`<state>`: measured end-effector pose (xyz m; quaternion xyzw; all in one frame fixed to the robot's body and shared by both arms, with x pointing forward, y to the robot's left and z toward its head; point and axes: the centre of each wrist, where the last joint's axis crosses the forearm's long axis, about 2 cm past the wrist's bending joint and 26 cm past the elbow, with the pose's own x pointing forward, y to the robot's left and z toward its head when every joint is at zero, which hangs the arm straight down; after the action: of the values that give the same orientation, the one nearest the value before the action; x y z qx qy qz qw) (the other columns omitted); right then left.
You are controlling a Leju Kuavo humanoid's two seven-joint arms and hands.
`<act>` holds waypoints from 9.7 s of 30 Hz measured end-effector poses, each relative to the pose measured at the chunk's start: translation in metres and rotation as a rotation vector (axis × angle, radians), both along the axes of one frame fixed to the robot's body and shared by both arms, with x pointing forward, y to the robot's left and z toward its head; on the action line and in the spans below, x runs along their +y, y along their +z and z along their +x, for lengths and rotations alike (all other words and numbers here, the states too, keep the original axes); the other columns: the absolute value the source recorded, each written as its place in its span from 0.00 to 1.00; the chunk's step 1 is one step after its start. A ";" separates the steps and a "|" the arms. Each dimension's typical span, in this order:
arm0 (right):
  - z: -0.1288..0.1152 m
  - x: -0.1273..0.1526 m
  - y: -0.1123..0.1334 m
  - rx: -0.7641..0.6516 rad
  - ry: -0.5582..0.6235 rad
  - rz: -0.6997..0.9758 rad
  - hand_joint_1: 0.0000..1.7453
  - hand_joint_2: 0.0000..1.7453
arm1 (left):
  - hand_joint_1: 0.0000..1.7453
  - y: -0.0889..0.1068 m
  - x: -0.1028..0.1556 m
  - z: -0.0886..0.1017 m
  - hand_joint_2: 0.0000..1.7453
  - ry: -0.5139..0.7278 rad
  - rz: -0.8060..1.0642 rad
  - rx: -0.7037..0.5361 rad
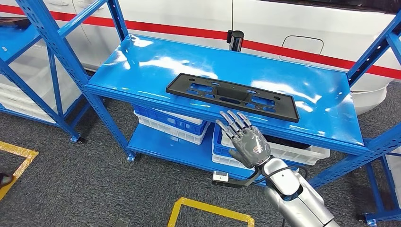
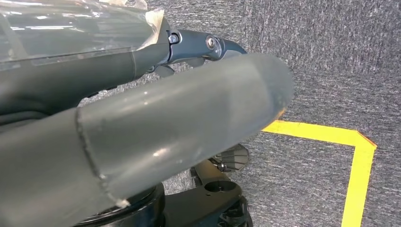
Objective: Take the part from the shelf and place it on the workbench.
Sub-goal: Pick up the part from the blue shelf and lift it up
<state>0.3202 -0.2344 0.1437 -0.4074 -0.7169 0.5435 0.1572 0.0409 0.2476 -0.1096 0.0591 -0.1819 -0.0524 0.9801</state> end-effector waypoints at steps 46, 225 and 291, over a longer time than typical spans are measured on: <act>0.010 -0.012 -0.004 0.023 -0.044 -0.055 0.00 1.00 | 0.00 0.000 0.001 0.002 0.00 0.008 -0.018 -0.017; 0.110 0.006 0.031 -0.024 -0.243 -0.210 0.95 1.00 | 0.00 0.002 -0.017 0.002 1.00 0.027 0.024 -0.409; 0.053 -0.030 0.049 -0.173 -0.209 0.013 0.93 1.00 | 0.00 0.001 0.002 0.010 1.00 0.053 -0.025 -0.274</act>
<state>0.3731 -0.2640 0.1925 -0.5243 -0.6849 0.4821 0.1534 0.0505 0.2496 -0.1086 0.0583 -0.3129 -0.0156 0.9479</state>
